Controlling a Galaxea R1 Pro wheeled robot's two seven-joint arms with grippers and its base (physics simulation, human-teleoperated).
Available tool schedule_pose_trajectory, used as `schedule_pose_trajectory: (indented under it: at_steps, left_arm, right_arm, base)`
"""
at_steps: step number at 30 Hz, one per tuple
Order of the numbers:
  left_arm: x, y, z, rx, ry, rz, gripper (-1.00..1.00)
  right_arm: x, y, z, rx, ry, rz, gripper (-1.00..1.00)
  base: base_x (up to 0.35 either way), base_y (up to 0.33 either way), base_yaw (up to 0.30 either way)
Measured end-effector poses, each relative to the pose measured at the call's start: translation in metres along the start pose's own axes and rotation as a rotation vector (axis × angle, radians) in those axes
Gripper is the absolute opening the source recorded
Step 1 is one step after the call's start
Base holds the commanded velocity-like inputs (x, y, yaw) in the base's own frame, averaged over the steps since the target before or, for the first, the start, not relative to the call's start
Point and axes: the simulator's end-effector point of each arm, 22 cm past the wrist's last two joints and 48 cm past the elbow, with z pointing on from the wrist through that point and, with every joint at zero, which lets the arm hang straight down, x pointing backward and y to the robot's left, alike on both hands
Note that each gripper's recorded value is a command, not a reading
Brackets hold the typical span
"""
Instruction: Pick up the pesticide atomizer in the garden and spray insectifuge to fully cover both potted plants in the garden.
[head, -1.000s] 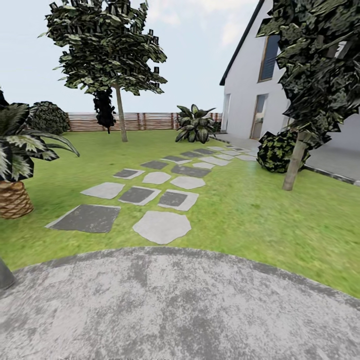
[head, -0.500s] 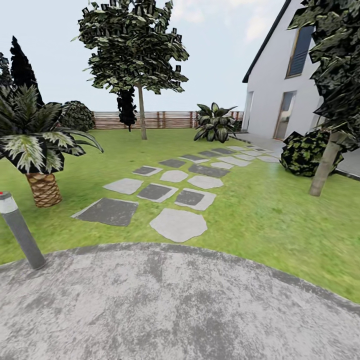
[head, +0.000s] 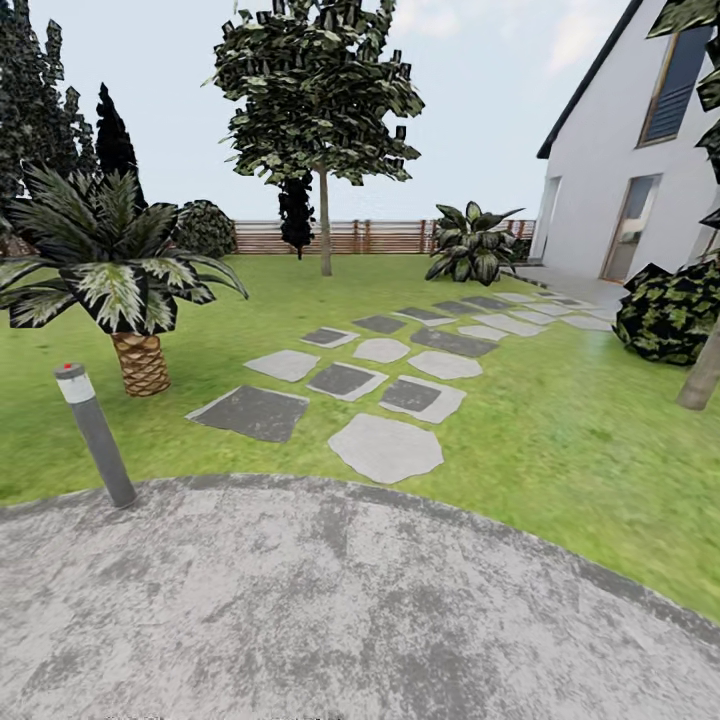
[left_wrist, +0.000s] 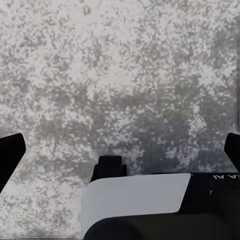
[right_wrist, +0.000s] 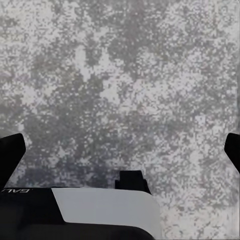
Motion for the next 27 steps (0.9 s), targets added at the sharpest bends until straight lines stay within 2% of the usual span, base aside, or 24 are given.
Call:
schedule_pose_trajectory:
  at_steps: [6,27]
  left_arm:
    - [0.0013,0.0003,0.0003,-0.001,0.003,-0.006,1.00]
    - [0.0060,0.0005,0.0015,-0.001,0.015,-0.008,1.00]
  right_arm:
    - [0.0022,0.0003,0.0002,0.000,0.005,0.000,1.00]
    - [0.0083,0.0005,0.0007,-0.001,0.020,-0.001,1.00]
  base:
    - [0.000,-0.223,0.255]
    - [0.000,-0.009,0.255]
